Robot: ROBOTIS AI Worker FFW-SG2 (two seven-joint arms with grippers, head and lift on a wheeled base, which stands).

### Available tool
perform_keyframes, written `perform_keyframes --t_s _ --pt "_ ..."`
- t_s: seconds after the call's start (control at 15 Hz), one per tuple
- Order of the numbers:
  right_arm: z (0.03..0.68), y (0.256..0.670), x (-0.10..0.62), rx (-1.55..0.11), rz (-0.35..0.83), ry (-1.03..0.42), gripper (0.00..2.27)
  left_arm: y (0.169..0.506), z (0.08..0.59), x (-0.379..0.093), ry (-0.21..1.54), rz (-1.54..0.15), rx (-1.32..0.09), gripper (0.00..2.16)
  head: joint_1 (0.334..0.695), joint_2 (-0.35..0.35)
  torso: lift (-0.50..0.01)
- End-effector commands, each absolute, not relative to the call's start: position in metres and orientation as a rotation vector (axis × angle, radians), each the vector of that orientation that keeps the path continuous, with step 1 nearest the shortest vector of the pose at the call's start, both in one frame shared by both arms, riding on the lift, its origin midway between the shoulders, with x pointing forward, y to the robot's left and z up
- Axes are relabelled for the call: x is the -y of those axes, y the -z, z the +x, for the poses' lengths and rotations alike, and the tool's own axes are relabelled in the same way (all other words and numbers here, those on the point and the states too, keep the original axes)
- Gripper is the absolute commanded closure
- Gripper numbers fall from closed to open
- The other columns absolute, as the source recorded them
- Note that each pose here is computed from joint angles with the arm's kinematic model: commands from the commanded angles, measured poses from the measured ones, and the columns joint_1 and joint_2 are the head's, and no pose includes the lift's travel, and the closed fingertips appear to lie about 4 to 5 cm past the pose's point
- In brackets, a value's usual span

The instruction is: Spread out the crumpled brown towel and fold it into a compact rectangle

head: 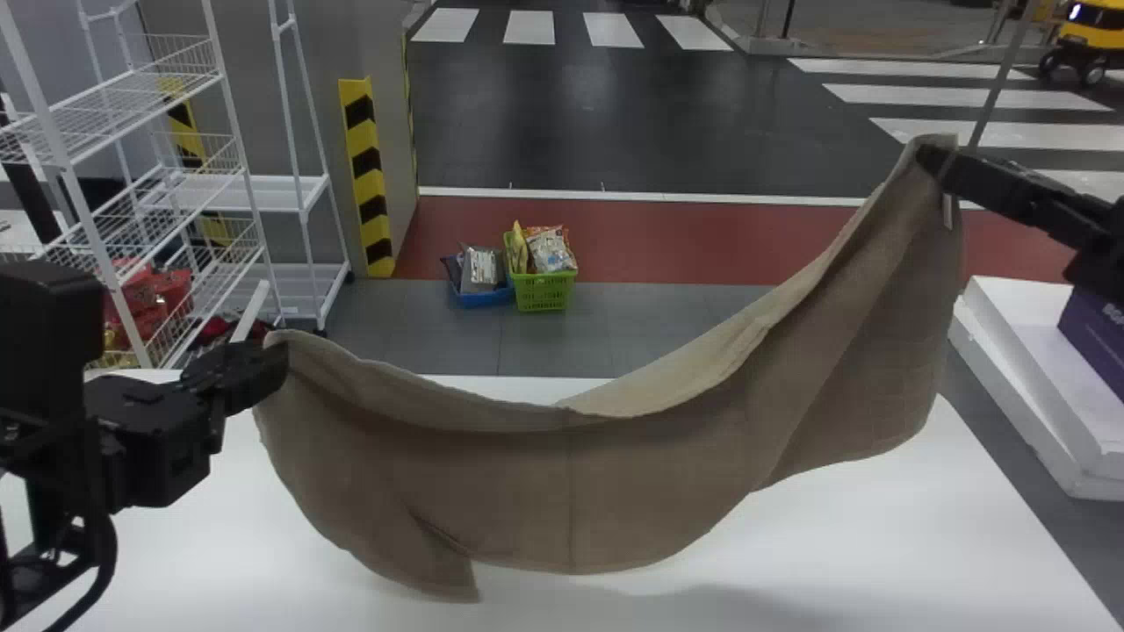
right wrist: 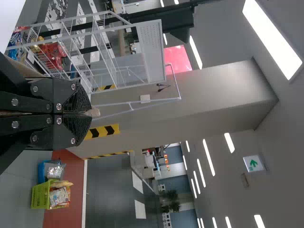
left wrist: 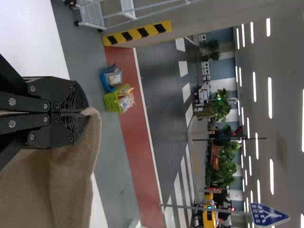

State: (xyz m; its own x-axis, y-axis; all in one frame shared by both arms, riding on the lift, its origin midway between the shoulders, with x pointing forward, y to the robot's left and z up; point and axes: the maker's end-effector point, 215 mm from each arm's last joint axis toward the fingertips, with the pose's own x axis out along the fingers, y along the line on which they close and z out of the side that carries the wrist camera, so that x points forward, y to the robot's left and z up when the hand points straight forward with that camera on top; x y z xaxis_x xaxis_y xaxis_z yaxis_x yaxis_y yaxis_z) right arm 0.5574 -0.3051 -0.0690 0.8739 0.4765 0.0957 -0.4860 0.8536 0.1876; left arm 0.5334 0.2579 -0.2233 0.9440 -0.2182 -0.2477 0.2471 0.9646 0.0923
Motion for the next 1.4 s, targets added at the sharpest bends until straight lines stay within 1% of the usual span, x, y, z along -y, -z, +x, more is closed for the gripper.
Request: perform_keyframes --t_s 0.0,0.27,0.33,0.4,0.67,0.73,0.8,0.87,1.0,1.07,1.13,1.2,1.33 --pt "0.565 0.064 0.313 0.047 0.204 -0.497 1.44 0.212 0.545 -0.262 0.225 0.109 -0.236 1.51 0.468 -0.047 -0.127" --pt "0.587 0.053 0.329 0.051 0.196 -0.454 1.44 0.184 0.576 -0.266 0.190 0.130 -0.213 1.51 0.430 -0.053 -0.127" --pt "0.591 0.050 0.335 0.050 0.194 -0.446 1.44 0.182 0.583 -0.266 0.189 0.129 -0.216 1.51 0.420 -0.055 -0.127" --pt "0.594 0.051 0.340 0.044 0.197 -0.441 1.44 0.174 0.588 -0.269 0.181 0.123 -0.210 1.51 0.399 -0.059 -0.127" --pt "0.606 0.045 0.363 0.053 0.197 -0.414 1.44 0.141 0.601 -0.274 0.166 0.119 -0.170 1.51 0.367 -0.070 -0.127" --pt "0.609 0.049 0.366 0.049 0.209 -0.412 1.45 0.140 0.601 -0.274 0.167 0.121 -0.170 1.51 0.359 -0.074 -0.127" --pt "0.609 0.055 0.370 0.045 0.217 -0.408 1.44 0.149 0.598 -0.272 0.177 0.122 -0.185 1.51 0.343 -0.079 -0.127" --pt "0.607 0.062 0.371 0.044 0.216 -0.411 1.44 0.168 0.592 -0.273 0.182 0.119 -0.214 1.51 0.342 -0.082 -0.127" --pt "0.602 0.071 0.382 0.058 0.206 -0.401 1.44 0.198 0.578 -0.277 0.195 0.127 -0.240 1.51 0.355 -0.087 -0.127" --pt "0.600 0.077 0.384 0.062 0.194 -0.399 1.44 0.208 0.569 -0.285 0.196 0.141 -0.230 1.51 0.372 -0.090 -0.127" --pt "0.595 0.080 0.395 0.067 0.201 -0.389 1.44 0.207 0.559 -0.292 0.196 0.151 -0.211 1.51 0.389 -0.093 -0.127" --pt "0.589 0.085 0.400 0.068 0.215 -0.393 1.44 0.210 0.547 -0.300 0.199 0.144 -0.209 1.51 0.417 -0.095 -0.127" --pt "0.574 0.106 0.408 0.064 0.218 -0.403 1.44 0.208 0.512 -0.304 0.234 0.173 -0.165 1.51 0.436 -0.097 -0.127"
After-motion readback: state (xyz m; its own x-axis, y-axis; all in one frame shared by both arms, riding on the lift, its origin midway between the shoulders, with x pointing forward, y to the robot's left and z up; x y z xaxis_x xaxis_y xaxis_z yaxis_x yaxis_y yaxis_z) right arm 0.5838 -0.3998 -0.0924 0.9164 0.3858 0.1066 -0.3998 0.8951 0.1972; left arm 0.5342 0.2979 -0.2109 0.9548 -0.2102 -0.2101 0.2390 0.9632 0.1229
